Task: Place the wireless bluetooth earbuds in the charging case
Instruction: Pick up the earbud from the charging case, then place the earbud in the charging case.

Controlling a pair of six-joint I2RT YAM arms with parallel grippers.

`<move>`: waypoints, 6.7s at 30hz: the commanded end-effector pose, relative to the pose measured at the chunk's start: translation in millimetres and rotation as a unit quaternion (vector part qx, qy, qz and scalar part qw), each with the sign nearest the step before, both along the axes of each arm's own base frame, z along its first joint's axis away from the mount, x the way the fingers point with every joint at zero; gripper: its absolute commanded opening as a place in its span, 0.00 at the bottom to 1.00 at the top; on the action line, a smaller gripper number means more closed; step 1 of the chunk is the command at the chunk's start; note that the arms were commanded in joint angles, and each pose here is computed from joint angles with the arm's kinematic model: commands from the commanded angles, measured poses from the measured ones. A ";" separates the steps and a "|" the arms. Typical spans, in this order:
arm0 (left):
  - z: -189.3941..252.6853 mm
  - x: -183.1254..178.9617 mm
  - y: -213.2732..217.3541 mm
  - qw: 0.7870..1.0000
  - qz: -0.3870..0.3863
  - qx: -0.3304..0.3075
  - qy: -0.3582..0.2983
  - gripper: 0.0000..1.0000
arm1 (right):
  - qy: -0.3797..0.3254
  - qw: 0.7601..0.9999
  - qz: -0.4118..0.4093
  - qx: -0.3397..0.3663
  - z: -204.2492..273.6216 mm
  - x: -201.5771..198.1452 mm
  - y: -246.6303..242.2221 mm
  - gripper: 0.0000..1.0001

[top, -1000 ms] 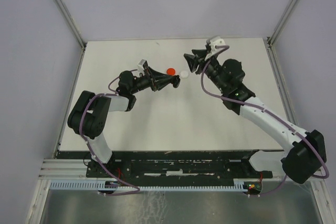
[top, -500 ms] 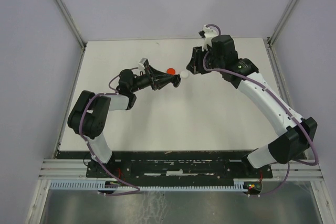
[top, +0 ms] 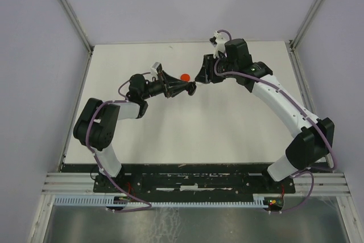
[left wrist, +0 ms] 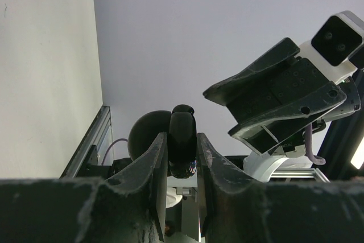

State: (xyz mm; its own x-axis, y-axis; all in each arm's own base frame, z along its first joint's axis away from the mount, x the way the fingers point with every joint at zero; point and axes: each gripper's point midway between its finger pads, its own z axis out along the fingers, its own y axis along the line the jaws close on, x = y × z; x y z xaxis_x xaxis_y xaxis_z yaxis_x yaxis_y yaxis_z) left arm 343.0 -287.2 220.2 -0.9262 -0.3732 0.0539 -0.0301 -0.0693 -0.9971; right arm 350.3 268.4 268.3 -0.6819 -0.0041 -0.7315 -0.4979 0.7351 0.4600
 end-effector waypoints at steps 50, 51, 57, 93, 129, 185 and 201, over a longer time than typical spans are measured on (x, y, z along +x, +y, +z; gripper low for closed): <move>32.2 -5.0 -5.7 0.997 -0.023 -0.006 -0.068 0.03 | 0.033 0.998 0.041 0.038 -26.8 13.3 21.7 0.36; 32.1 -5.2 -5.7 0.997 -0.023 -0.006 -0.068 0.03 | 0.033 0.998 0.041 0.038 -27.0 13.7 21.4 0.36; 32.4 -5.5 -5.8 0.997 -0.024 -0.006 -0.069 0.03 | 0.034 0.998 0.042 0.039 -28.1 14.4 21.7 0.34; 24.7 4.0 -9.5 0.999 -0.009 -0.003 -0.046 0.03 | -0.106 0.992 0.041 0.054 4.8 12.9 9.7 0.17; 24.3 12.6 -19.0 0.999 0.000 -0.036 -0.013 0.03 | -0.410 0.910 0.030 0.057 31.5 -5.6 -6.9 0.07; 52.3 -1.1 -14.9 0.998 -0.009 -0.054 -0.037 0.03 | -0.416 0.908 0.045 0.006 -1.5 -5.2 6.4 0.05; 54.2 4.5 -15.8 0.998 -0.003 -0.057 -0.037 0.03 | -0.399 0.917 0.029 0.003 -5.4 -7.4 -0.6 0.21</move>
State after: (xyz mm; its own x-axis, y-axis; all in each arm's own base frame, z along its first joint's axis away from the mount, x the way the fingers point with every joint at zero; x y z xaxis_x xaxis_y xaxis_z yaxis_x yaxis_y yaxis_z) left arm 349.6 -303.8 237.3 -0.9287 -0.3637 0.0727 -0.0306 -0.1200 -0.9923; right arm 345.0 271.2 252.2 0.0618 -0.0401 -0.9973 -0.7298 0.6798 -0.0725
